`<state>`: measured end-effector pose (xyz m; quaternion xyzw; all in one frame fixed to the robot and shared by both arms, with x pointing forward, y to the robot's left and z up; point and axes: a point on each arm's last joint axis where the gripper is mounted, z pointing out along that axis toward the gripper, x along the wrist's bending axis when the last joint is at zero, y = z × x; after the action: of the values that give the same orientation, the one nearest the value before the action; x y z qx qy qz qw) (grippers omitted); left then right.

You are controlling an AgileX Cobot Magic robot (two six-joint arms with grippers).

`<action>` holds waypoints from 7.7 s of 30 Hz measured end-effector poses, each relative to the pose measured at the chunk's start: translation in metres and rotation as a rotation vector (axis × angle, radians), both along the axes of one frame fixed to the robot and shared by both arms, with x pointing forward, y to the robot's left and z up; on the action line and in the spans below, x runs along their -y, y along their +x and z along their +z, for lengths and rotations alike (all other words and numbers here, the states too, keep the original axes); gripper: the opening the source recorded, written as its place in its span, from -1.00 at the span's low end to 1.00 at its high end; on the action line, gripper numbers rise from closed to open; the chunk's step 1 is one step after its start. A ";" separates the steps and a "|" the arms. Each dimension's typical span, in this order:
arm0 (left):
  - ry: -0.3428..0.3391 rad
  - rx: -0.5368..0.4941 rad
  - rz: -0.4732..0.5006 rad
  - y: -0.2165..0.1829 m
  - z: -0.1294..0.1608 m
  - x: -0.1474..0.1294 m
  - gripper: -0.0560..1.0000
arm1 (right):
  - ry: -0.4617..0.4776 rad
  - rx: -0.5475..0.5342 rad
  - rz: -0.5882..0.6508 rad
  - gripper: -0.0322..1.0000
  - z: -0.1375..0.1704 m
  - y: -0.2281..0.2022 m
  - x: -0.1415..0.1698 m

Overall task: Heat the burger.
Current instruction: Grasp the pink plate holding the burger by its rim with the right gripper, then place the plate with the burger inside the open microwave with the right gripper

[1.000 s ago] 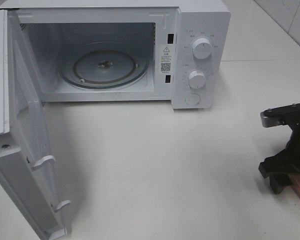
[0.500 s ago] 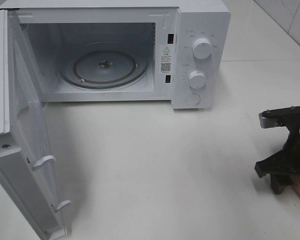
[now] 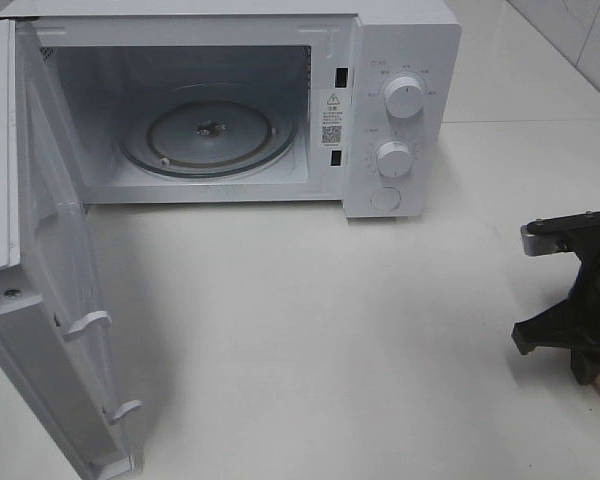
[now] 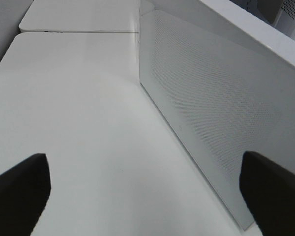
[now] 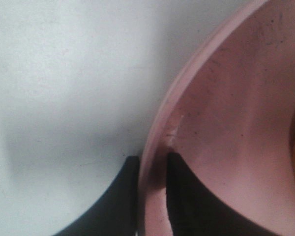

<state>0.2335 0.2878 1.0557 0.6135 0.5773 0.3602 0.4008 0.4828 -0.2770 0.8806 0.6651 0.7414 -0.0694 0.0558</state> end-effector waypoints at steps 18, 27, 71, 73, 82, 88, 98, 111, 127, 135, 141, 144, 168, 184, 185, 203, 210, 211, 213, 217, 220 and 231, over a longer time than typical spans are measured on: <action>0.000 0.000 0.000 0.000 0.000 0.000 0.98 | -0.128 0.011 0.018 -0.91 0.013 -0.003 -0.005; 0.000 0.000 0.000 0.000 0.000 0.000 0.98 | -0.235 0.064 0.035 -0.92 0.025 -0.008 -0.015; 0.000 0.000 0.000 0.000 0.000 0.000 0.98 | -0.393 0.123 0.295 -0.90 0.071 -0.082 -0.057; 0.000 0.000 0.000 0.000 0.000 0.000 0.98 | -0.398 0.121 0.333 -0.90 0.072 -0.087 -0.063; 0.000 0.000 0.000 0.000 0.000 0.000 0.98 | -0.380 0.142 0.440 -0.90 0.071 -0.104 -0.086; 0.000 0.000 0.000 0.000 0.000 0.000 0.98 | -0.368 0.166 0.542 -0.90 0.071 -0.120 -0.102; 0.000 0.000 0.000 0.000 0.000 0.000 0.98 | -0.351 0.210 0.684 -0.90 0.071 -0.144 -0.122; 0.000 0.000 0.000 0.000 0.000 0.000 0.98 | -0.355 0.238 0.839 -0.90 0.072 -0.168 -0.135; 0.000 0.000 0.000 0.000 0.000 0.000 0.98 | -0.377 0.310 1.046 -0.89 0.075 -0.160 -0.142; 0.000 0.000 0.000 0.000 0.000 0.000 0.98 | -0.402 0.323 1.158 -0.89 0.076 -0.157 -0.145; 0.000 0.000 0.000 0.000 0.000 0.000 0.98 | -0.369 0.334 1.270 -0.89 0.074 -0.157 -0.152; 0.000 0.000 0.000 0.000 0.000 0.000 0.98 | -0.384 0.343 1.304 -0.88 0.075 -0.155 -0.152; 0.000 0.000 0.000 0.000 0.000 0.000 0.98 | -0.306 0.405 1.639 -0.88 0.073 -0.156 -0.171; 0.000 0.000 0.000 0.000 0.000 0.000 0.98 | -0.308 0.397 1.897 -0.88 0.071 -0.119 -0.166; 0.000 0.000 0.000 0.000 0.000 0.000 0.98 | -0.311 0.390 1.927 -0.88 0.071 -0.114 -0.164; 0.000 0.000 0.000 0.000 0.000 0.000 0.98 | -0.213 0.297 2.068 -0.88 0.065 -0.090 -0.145; 0.000 0.000 0.000 0.000 0.000 0.000 0.98 | -0.150 0.256 2.080 -0.88 0.063 -0.085 -0.137; 0.000 0.000 0.000 0.000 0.000 0.000 0.98 | -0.150 0.256 2.080 -0.88 0.063 -0.085 -0.137; 0.000 0.000 0.000 0.000 0.000 0.000 0.98 | -0.121 0.246 2.069 -0.88 0.062 -0.083 -0.133; 0.000 0.000 0.000 0.000 0.000 0.000 0.98 | -0.095 0.251 2.060 -0.88 0.065 -0.077 -0.132; 0.000 0.000 0.000 0.000 0.000 0.000 0.98 | -0.101 0.282 2.057 -0.88 0.072 -0.072 -0.135; 0.000 0.000 0.000 0.000 0.000 0.000 0.98 | -0.127 0.357 2.070 -0.88 0.078 -0.066 -0.140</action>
<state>0.2335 0.2878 1.0557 0.6135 0.5773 0.3602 0.4008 0.4169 -0.1368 0.9582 -0.2962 0.9239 0.0726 0.2311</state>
